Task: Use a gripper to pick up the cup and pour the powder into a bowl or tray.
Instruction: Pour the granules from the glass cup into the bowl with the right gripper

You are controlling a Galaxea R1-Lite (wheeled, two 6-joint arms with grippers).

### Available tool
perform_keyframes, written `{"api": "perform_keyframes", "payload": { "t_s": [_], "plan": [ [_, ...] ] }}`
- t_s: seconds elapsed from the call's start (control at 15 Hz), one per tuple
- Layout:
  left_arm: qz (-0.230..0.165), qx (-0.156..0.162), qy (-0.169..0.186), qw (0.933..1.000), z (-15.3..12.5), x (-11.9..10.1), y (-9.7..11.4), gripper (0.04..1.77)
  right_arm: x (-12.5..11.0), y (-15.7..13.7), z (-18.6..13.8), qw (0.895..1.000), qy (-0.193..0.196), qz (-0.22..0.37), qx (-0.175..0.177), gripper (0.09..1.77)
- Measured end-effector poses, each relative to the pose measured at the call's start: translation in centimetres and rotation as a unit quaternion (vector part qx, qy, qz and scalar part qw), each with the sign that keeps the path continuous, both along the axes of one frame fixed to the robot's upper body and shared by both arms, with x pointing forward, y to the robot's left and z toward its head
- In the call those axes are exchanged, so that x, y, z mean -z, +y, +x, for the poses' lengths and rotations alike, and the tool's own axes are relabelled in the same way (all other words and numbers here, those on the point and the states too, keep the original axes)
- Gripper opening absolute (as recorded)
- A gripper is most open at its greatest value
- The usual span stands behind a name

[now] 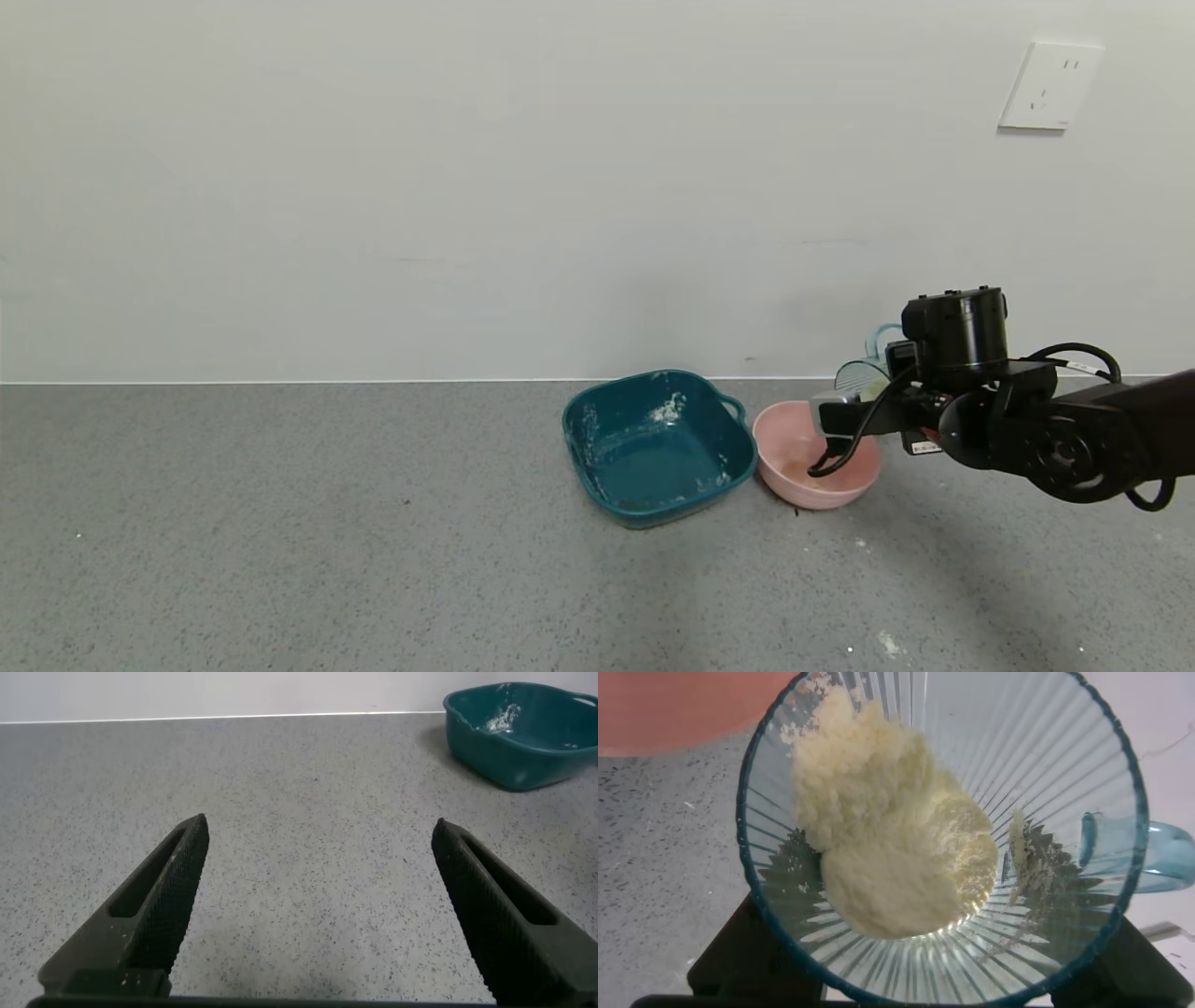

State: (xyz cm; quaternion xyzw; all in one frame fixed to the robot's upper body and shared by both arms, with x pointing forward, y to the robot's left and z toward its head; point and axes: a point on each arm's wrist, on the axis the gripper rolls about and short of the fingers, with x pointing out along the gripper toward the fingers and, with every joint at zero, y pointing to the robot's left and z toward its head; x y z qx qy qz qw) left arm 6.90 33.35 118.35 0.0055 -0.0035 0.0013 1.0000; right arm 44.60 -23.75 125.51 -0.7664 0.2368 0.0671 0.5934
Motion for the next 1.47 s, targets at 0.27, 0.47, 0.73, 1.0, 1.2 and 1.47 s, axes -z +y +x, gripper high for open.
{"api": "perform_keyframes", "payload": {
  "t_s": [0.27,0.47,0.73,1.0,1.2,1.47],
  "plan": [
    [0.000,0.000,0.000,1.0000,0.0,0.0,0.0,1.72,0.1,0.2,0.5,0.999,0.009,-0.051,0.005,1.34],
    [0.000,0.000,0.000,1.0000,0.0,0.0,0.0,1.72,0.2,0.6,0.9,0.997,0.015,-0.072,0.000,1.34],
    [0.000,0.001,0.000,1.0000,0.0,0.0,0.0,1.72,0.3,1.2,0.9,0.996,0.016,-0.089,0.005,1.34],
    [0.000,0.001,0.000,1.0000,0.0,0.0,0.0,1.72,0.0,1.9,0.9,0.996,0.009,-0.091,0.001,1.34],
    [0.000,0.001,0.000,1.0000,0.0,0.0,0.0,1.72,-0.3,2.2,0.8,0.996,0.006,-0.091,-0.001,1.34],
    [0.000,0.001,0.000,1.0000,0.0,0.0,0.0,1.72,-0.6,2.3,0.6,0.996,0.005,-0.090,-0.004,1.34]
  ]
}}
